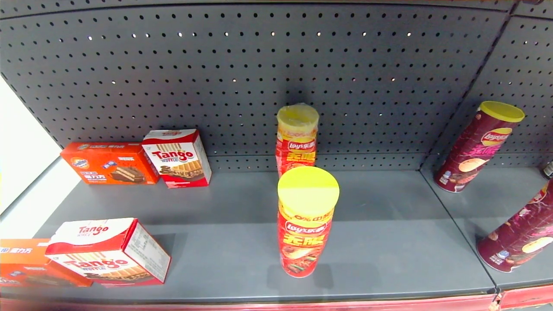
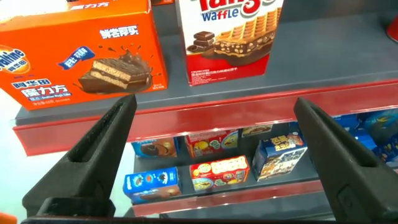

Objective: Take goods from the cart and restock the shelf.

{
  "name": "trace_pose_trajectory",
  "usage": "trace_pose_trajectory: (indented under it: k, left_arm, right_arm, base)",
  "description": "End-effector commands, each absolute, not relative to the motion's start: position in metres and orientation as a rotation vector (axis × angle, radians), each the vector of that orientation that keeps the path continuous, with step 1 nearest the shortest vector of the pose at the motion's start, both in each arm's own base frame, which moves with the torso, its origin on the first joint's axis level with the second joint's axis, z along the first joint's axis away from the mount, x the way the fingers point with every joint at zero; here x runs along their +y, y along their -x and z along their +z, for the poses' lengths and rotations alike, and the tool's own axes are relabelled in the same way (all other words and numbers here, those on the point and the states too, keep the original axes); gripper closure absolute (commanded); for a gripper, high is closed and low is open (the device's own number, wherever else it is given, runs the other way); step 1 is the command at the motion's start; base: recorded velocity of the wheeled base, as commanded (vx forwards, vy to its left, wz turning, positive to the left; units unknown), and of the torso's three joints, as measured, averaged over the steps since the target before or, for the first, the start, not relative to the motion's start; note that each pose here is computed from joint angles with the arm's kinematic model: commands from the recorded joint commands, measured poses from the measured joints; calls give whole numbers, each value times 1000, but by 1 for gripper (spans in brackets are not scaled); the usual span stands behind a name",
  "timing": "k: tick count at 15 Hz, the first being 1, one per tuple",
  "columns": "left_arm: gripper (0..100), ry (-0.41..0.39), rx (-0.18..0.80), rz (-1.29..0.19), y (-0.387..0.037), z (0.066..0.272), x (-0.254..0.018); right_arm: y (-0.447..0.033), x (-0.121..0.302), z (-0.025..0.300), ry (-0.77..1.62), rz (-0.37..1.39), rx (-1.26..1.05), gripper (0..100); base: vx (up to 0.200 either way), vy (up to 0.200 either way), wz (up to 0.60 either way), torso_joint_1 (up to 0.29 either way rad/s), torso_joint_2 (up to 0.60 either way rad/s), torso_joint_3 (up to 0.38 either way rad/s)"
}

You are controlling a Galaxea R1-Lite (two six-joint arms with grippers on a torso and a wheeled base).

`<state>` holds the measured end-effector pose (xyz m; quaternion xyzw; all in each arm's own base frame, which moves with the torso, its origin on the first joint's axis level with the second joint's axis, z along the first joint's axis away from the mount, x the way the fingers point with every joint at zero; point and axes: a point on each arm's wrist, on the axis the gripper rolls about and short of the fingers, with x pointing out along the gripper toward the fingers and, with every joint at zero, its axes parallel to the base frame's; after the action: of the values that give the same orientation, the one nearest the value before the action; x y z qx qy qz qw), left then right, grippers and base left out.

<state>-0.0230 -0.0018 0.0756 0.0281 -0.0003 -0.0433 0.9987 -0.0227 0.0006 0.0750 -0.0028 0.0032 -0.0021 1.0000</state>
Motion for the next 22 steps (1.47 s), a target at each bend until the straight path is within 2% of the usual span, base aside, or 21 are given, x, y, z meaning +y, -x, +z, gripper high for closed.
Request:
trace_pose_trajectory:
  k: [1,16,18,22]
  left_arm:
    - [0,-58,-1,-89,23,76,-2]
    - [0,-51,-1,-83,23,76,-2]
    - [0,-49,0,-78,23,76,-2]
    - [0,-52,-1,-83,23,76,-2]
  right_arm:
    - [23,1,75,6,-3,5,0]
    - [23,1,75,6,-3,5,0]
    - [23,1,75,6,-3,5,0]
    - [23,1,75,6,-3,5,0]
  base:
    - [-200,0,0,2,7,-7]
    - [0,0,0,0,0,0]
    - [0,0,600,0,0,0]
    - [0,0,0,0,0,0]
